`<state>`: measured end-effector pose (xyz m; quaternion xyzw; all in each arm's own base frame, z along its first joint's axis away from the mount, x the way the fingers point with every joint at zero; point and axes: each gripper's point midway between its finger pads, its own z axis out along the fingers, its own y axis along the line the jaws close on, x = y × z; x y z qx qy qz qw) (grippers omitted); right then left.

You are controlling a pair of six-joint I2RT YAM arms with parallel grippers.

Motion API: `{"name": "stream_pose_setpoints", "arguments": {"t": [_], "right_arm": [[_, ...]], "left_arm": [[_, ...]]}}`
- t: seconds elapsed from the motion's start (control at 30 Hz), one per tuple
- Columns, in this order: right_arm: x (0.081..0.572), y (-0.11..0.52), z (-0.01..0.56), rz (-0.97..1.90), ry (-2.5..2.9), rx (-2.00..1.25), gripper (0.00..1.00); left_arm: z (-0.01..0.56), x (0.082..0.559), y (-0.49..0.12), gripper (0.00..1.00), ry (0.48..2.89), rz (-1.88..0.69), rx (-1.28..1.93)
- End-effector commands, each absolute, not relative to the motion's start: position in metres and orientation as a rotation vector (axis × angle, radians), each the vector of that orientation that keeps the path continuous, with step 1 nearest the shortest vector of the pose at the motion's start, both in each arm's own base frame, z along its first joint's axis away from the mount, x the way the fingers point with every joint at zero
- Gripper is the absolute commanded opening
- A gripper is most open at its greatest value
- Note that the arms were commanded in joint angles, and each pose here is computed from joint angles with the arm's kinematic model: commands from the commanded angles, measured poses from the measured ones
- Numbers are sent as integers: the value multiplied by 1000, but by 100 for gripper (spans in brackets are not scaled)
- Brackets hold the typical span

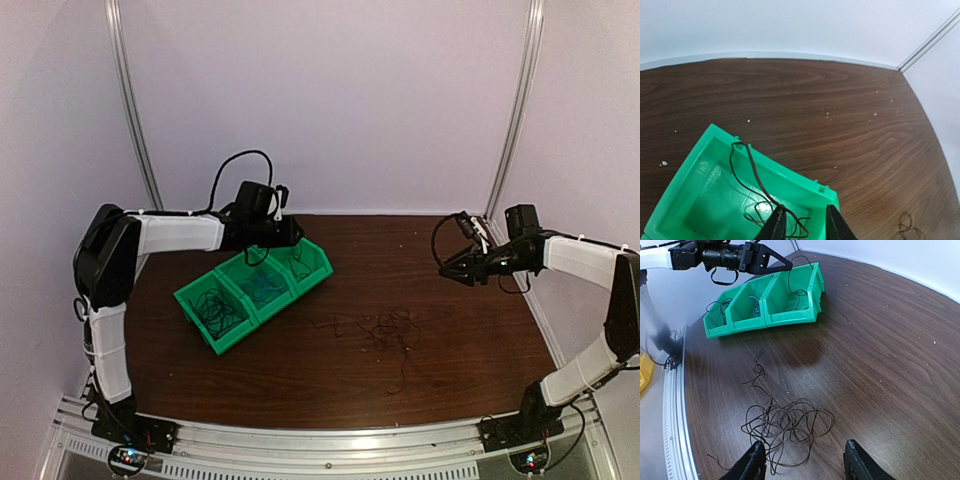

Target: Untangle the cables

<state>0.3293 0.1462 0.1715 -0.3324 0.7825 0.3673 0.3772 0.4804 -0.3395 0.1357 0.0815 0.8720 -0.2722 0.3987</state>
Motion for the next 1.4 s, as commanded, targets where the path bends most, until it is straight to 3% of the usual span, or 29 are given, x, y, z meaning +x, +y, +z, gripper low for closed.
{"name": "stream_pose_setpoints", "arguments": {"t": [0.0, 0.27, 0.43, 0.73, 0.83, 1.03, 1.13, 1.2, 1.37], "right_arm": [[330, 148, 174, 944, 1987, -867, 54], [330, 148, 175, 945, 1984, -871, 54], [329, 148, 176, 947, 1981, -874, 54], [328, 148, 178, 938, 1978, -879, 54], [327, 148, 177, 936, 1978, -881, 54], [327, 148, 177, 933, 1979, -883, 54], [328, 148, 175, 940, 1984, -883, 54], [328, 148, 174, 945, 1986, -885, 54], [328, 148, 173, 947, 1988, -889, 54]], "left_arm": [[212, 476, -336, 31, 2058, -747, 201], [234, 465, -317, 35, 2067, -683, 172], [200, 459, -326, 27, 2143, -716, 220], [147, 465, -335, 1, 2227, -700, 247], [135, 469, -335, 0, 2266, -678, 246], [118, 464, -332, 10, 2366, -634, 246], [124, 464, -324, 29, 2391, -576, 242], [127, 463, -320, 36, 2414, -532, 254], [143, 461, -305, 40, 2428, -414, 297]]}}
